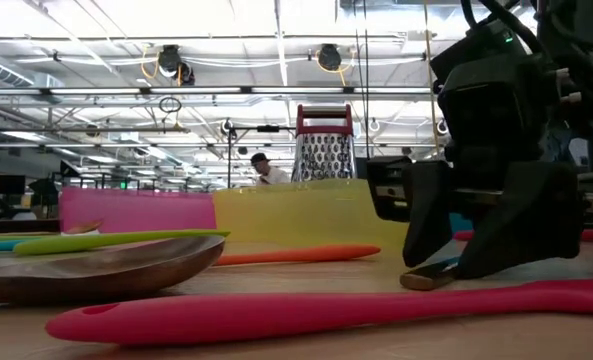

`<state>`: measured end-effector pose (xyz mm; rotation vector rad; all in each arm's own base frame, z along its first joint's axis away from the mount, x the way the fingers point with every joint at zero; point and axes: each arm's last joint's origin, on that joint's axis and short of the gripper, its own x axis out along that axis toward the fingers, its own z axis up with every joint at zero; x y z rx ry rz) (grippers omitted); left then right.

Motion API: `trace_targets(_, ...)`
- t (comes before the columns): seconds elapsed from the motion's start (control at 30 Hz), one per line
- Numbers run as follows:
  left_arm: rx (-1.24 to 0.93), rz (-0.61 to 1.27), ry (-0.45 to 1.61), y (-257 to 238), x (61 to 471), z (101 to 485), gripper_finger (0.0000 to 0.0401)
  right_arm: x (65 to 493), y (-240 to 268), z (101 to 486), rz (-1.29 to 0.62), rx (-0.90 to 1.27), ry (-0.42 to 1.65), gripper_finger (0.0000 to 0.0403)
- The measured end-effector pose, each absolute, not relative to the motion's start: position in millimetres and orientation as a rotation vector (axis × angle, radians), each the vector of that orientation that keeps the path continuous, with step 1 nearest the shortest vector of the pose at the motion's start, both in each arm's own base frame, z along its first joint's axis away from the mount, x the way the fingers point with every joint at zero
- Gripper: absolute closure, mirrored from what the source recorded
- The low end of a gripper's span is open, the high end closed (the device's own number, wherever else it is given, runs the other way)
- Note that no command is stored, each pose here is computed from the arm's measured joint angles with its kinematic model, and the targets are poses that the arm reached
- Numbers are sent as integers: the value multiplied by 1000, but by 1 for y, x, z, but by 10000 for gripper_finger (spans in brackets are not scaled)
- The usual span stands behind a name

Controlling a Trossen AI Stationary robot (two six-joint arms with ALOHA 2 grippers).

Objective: Pick & Place Kitchen Items
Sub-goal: Put the brown table knife into the yellow bin

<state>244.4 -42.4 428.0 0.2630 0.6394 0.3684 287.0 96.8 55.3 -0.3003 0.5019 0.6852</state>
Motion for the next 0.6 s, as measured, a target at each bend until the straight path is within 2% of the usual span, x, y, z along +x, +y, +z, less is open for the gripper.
trace_targets(0.37, 271, 391, 638, -41, 244, 428, 229, 289, 85, 42, 695, -253, 518, 356)
trace_targets(0.6, 279, 388, 639, -41, 244, 428, 229, 294, 84, 47, 662, -195, 462, 359)
